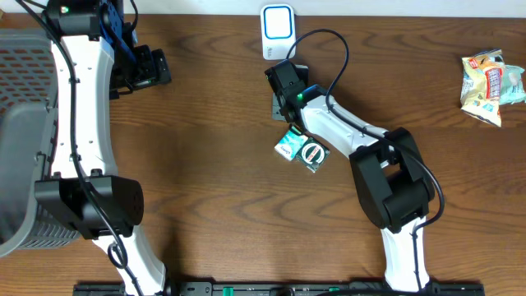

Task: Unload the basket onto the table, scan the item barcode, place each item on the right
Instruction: 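Reach the right gripper to the orange Kleenex pack and grasp it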

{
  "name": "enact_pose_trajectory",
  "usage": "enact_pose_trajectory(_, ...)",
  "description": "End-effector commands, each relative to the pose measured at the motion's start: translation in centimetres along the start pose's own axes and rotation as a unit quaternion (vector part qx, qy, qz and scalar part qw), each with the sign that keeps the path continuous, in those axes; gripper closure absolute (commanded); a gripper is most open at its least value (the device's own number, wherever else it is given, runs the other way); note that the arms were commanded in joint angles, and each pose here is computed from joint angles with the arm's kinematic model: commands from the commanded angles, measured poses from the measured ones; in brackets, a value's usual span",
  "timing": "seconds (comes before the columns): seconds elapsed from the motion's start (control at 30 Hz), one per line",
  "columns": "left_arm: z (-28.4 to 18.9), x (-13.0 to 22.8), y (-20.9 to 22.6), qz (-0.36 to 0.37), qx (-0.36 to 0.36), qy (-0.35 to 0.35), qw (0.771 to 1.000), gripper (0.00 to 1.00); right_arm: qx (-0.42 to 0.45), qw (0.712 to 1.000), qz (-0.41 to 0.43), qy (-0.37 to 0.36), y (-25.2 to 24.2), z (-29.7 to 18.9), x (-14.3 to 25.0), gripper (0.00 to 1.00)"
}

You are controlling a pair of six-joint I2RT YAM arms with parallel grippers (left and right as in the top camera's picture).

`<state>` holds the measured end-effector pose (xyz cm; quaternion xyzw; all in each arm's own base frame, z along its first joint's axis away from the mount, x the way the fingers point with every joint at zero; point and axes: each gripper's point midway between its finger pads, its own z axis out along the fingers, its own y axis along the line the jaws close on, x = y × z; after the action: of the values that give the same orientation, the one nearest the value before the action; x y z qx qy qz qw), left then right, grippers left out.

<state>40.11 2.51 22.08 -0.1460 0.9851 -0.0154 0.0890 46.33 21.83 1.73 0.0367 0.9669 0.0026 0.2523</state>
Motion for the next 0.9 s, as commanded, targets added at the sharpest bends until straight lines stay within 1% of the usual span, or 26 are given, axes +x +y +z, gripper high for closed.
enact_pose_trajectory(0.0, 0.1, -0.1, 0.3, 0.001, -0.005, 0.001, 1.0, 0.02, 0.107, 0.994, -0.006, 0.002, -5.7, -0.7, -0.1, 0.64)
enact_pose_trajectory(0.07, 0.1, -0.1, 0.3, 0.001, -0.005, 0.001, 1.0, 0.02, 0.127, 0.992, -0.002, 0.011, -7.4, -1.6, -0.2, 0.64)
enact_pose_trajectory(0.13, 0.1, -0.1, 0.3, 0.001, -0.005, 0.001, 1.0, 0.02, 0.129, 0.992, 0.001, 0.016, -8.3, -2.4, -0.6, 0.61)
enact_pose_trajectory(0.3, 0.1, -0.1, 0.3, 0.001, -0.005, 0.001, 1.0, 0.02, 0.105, 0.992, -0.066, 0.012, -7.9, -4.1, -1.7, 0.53)
enact_pose_trajectory(0.43, 0.1, -0.1, 0.3, 0.001, -0.005, 0.001, 1.0, 0.02, 0.098, 0.991, -0.094, 0.022, -7.8, -3.9, -1.4, 0.53)
enact_pose_trajectory(0.5, 0.1, -0.1, 0.3, 0.001, -0.005, 0.001, 1.0, 0.02, 0.078, 0.991, -0.098, 0.036, -7.1, -3.3, -0.7, 0.54)
enact_pose_trajectory(0.53, 0.1, -0.1, 0.3, 0.001, -0.005, 0.001, 1.0, 0.02, 0.072, 0.991, -0.1, 0.043, -7.0, -3.0, -0.4, 0.5)
enact_pose_trajectory(0.57, 0.1, -0.1, 0.3, 0.001, -0.005, 0.001, 1.0, 0.02, 0.073, 0.991, -0.101, 0.048, -7.0, -2.8, -0.1, 0.5)
enact_pose_trajectory(0.77, 0.1, -0.1, 0.3, 0.001, -0.005, 0.001, 1.0, 0.02, 0.072, 0.988, -0.11, 0.083, -6.9, 0.0, 2.2, 0.54)
enact_pose_trajectory(0.87, 0.1, -0.1, 0.3, 0.001, -0.005, 0.001, 1.0, 0.02, 0.077, 0.986, -0.112, 0.092, -7.1, 0.6, 2.8, 0.64)
